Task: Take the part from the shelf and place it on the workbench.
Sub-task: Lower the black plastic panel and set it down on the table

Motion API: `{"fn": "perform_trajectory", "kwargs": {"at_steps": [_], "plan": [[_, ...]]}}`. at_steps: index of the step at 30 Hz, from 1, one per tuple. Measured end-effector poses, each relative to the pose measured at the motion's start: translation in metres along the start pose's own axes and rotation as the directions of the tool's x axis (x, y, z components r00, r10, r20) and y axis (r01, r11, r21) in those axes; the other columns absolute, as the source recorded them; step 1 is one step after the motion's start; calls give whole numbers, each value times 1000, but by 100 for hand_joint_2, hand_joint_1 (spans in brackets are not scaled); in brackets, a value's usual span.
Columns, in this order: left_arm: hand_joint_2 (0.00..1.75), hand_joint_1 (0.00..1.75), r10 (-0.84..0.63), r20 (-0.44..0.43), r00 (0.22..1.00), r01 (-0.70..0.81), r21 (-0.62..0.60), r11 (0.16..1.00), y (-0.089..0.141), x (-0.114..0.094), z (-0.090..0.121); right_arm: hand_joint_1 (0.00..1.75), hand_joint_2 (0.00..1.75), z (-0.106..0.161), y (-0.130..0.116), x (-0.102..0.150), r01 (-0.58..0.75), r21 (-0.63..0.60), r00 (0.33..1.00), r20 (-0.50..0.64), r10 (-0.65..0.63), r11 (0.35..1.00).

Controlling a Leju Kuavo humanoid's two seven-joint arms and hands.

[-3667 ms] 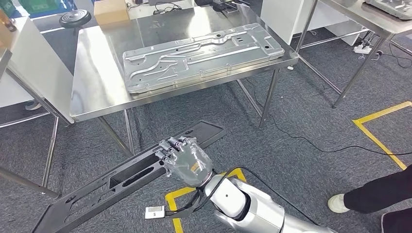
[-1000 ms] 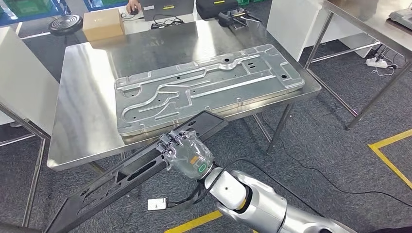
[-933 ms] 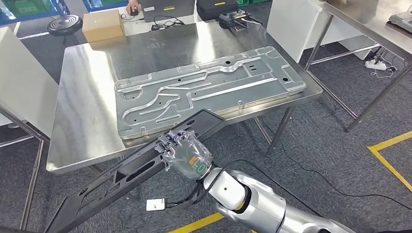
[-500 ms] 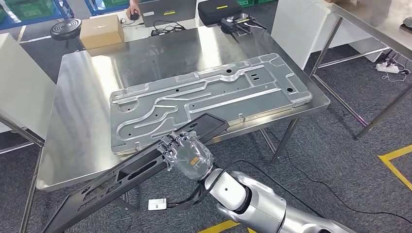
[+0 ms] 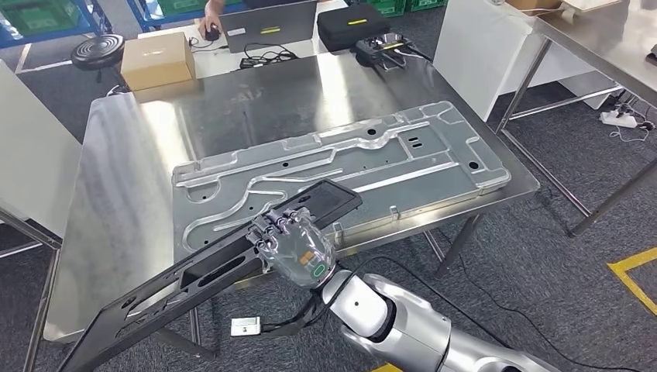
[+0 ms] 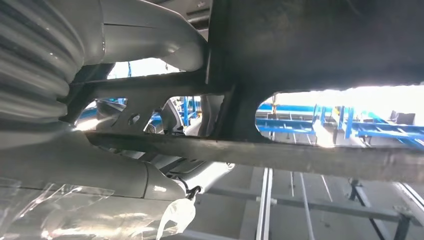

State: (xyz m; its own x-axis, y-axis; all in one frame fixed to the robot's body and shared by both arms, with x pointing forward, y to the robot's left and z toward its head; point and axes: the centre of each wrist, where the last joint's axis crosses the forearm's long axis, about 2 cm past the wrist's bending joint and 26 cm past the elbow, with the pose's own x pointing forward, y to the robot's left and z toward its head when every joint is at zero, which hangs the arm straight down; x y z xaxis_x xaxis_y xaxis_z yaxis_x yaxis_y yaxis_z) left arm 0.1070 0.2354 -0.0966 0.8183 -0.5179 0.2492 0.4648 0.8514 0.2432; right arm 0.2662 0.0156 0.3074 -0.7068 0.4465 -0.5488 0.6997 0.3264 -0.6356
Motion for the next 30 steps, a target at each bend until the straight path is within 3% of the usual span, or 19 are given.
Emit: {"fn": "perform_trajectory", "kwargs": {"at_steps": [30], "plan": [[175, 0, -3, -16, 1000, 3, -1, 1000, 0, -4, 0, 175, 175, 0, 7, -11, -9, 3, 995, -96, 9, 1000]]}}
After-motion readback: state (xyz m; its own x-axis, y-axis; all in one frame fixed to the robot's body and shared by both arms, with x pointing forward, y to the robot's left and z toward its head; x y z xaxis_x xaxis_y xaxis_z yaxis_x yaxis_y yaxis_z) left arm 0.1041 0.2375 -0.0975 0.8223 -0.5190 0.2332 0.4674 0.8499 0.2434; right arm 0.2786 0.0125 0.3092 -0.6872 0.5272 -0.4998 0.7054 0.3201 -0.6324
